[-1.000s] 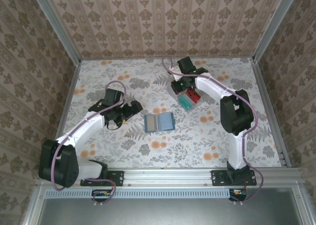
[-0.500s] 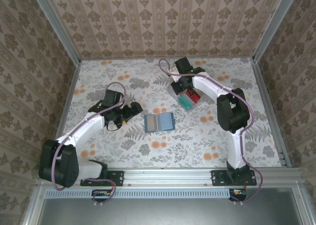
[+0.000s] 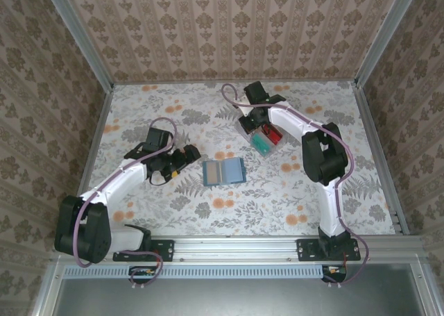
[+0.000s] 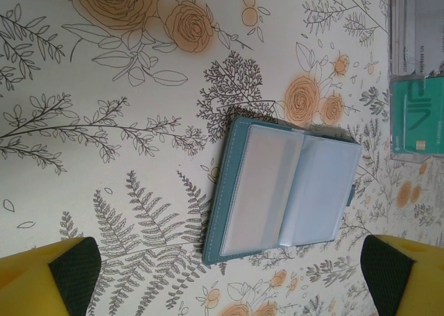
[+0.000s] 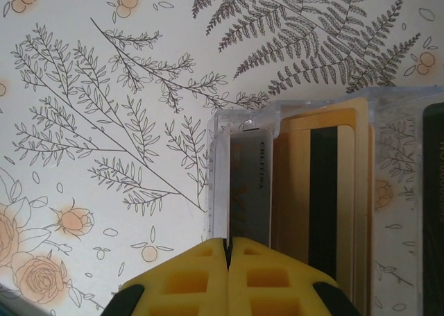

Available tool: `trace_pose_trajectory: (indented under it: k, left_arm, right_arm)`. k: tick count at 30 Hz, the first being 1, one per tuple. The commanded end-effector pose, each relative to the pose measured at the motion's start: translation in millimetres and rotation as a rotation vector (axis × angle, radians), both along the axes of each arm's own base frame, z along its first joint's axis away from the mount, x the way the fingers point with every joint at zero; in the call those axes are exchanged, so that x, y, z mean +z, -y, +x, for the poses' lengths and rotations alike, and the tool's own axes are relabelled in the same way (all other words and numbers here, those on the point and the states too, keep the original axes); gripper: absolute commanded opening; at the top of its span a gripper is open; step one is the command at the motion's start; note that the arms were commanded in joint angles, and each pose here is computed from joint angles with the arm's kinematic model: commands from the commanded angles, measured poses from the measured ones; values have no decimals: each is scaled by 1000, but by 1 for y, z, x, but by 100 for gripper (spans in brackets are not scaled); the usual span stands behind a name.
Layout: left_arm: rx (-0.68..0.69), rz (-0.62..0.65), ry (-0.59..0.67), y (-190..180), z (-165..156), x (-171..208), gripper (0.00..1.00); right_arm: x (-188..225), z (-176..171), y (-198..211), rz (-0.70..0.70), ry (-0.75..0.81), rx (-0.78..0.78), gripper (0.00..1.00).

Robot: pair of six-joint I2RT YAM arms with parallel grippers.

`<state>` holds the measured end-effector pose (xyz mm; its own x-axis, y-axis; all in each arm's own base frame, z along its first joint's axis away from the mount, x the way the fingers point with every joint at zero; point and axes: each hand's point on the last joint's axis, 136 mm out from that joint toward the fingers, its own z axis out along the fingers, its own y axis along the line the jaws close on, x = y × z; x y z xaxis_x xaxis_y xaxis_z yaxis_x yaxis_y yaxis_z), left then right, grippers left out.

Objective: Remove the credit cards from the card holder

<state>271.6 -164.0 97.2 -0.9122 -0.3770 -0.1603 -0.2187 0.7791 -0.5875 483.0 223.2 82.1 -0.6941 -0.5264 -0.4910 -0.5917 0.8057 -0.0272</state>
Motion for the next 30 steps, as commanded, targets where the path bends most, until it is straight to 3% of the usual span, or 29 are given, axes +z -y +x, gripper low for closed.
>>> trace_pose_trajectory:
  k: [1, 6, 15, 19, 22, 29, 30]
  left_arm:
    - [-9, -19, 14, 0, -1, 3, 100]
    - [-10, -23, 17, 0, -2, 3, 100]
    - [-11, -20, 19, -1, -4, 4, 100]
    - [-16, -18, 13, -1, -7, 2, 100]
    - [-10, -9, 4, -3, -9, -1, 100]
    - [17, 35, -14, -14, -16, -12, 100]
    - [22, 38, -16, -15, -18, -14, 100]
  right_arm:
    - [-4, 0, -2, -3, -27, 0, 6]
    - [8, -5, 1, -1, -18, -8, 19]
    - [71, -21, 11, 69, 56, -90, 30]
    - [79, -55, 5, 181, -27, -172, 46]
    - [78, -92, -11, 259, -104, -176, 52]
    - [46, -168, -54, 224, -232, -151, 68]
    - [39, -174, -59, 192, -240, -149, 74]
